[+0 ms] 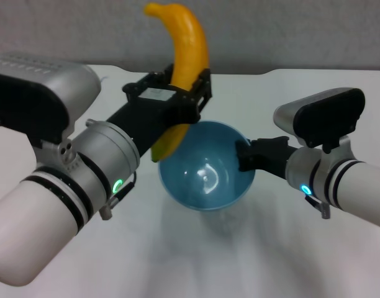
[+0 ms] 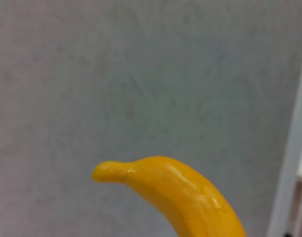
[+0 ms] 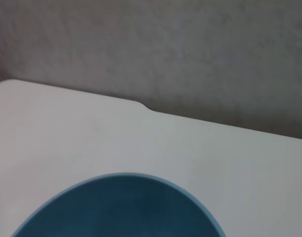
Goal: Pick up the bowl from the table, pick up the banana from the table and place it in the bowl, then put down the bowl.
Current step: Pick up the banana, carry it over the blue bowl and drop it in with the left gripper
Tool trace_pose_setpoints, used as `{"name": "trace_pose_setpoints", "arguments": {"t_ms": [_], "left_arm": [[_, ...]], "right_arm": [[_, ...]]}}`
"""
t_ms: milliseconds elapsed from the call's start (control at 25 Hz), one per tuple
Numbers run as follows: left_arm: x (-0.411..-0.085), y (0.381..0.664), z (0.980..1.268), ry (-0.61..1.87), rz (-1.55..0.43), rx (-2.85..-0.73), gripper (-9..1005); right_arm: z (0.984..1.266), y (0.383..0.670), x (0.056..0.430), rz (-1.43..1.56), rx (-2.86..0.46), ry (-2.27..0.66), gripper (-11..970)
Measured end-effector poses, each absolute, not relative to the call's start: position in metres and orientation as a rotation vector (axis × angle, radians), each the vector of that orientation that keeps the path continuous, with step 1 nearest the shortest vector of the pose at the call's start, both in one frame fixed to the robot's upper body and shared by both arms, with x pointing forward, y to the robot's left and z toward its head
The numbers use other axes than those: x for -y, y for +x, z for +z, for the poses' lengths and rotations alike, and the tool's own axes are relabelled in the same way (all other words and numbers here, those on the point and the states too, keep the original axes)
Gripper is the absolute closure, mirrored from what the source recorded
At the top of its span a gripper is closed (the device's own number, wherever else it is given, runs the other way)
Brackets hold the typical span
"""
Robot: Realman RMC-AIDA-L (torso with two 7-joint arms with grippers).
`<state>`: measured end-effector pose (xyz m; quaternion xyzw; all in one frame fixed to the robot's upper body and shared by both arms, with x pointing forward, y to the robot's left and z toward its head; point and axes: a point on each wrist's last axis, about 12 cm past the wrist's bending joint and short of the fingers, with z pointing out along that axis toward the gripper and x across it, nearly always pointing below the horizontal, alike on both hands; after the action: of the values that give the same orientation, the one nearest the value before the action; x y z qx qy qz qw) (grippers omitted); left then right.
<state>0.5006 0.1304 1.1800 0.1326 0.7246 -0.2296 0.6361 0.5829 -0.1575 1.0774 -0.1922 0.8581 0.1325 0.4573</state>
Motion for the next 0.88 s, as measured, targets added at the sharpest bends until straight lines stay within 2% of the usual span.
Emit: {"name": "trace_pose_setpoints", "arguments": {"t_ms": [120,280,880], "left_arm": [[-0.133,0.504,1.173,0.3,-0.639,-1.627,488],[-0.137,0.508,1.165,0.302,-0.691,-1.614,487],[-0.148,0.522,1.135,0.297,-0.746,-1.648,488]], "right_arm": [[1.078,0.581,0.15,0.36,-2.099,-0.479,912],[1.079,0.577,0.139,0.393,-2.086,-0.511,911],[1.093,0.569,0.122,0.45,-2.039,-0.55,911]]}}
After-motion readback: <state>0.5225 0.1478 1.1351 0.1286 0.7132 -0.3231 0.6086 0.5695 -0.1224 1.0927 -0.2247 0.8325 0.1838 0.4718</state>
